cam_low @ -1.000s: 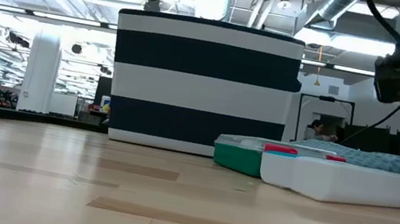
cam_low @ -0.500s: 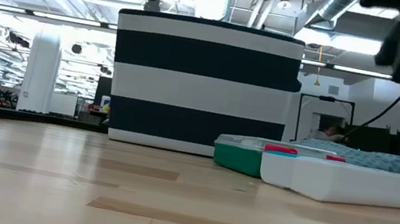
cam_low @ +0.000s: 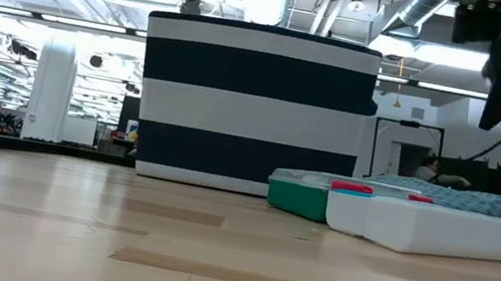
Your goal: Pick & place medical supplies in basket/bin
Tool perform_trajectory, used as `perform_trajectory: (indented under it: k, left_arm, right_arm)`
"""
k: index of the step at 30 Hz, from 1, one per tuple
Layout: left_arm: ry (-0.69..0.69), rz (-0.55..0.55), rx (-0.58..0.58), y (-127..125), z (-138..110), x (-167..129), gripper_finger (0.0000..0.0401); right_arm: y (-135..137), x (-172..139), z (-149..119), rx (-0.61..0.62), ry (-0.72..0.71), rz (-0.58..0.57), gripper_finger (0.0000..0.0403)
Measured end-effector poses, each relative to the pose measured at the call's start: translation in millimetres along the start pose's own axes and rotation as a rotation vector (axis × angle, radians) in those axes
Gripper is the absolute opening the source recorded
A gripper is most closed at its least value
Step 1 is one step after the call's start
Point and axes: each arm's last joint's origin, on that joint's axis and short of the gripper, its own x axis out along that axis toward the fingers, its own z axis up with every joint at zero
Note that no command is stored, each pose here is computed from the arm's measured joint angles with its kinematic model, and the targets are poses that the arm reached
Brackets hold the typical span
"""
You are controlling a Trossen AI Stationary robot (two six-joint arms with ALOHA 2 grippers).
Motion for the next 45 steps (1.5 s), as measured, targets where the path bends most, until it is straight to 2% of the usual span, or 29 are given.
perform_trajectory:
  k: [3, 8, 13, 21, 26, 31, 41, 45]
  left_arm:
    - [-0.033, -0.013, -0.031, 1.5, -8.1, 9.0, 0.0199]
    - [-0.120, -0.046, -0.062, 0.8, -13.9, 21.2, 0.0199]
    - [-0.065, -0.013, -0.065, 1.1, -29.1, 43.6, 0.0199]
    - [0.109, 0.063, 0.010, 2.1, -58.2, 84.8, 0.0199]
    - [0.166, 0.117, 0.087, 4.6, -70.7, 101.8, 0.0199]
    - [0.233, 0.156, 0.116, 5.9, -90.4, 128.1, 0.0199]
    - [0.161, 0.025, 0.073, -11.7, -126.9, 186.6, 0.0199]
    - [0.178, 0.014, 0.035, -22.1, -142.4, 206.4, 0.0199]
  right_arm:
    - [-18.1, 2.1, -14.6, 0.068, -0.100, 0.092, 0.0000]
    - [-49.0, 0.4, -42.3, 0.260, -0.266, 0.278, 0.0000]
    - [-62.6, 7.9, -62.0, 0.373, -0.299, 0.370, 0.0000]
    - [-65.9, 30.0, -77.4, 0.320, -0.192, 0.268, 0.0000]
    - [-65.0, 37.5, -81.4, 0.314, -0.153, 0.265, 0.0000]
    - [-64.6, 42.0, -83.6, 0.312, -0.135, 0.260, 0.0000]
    - [-57.6, 57.0, -83.4, 0.301, -0.063, 0.166, 0.0000]
    - [-52.8, 62.6, -81.4, 0.280, -0.020, 0.124, 0.0000]
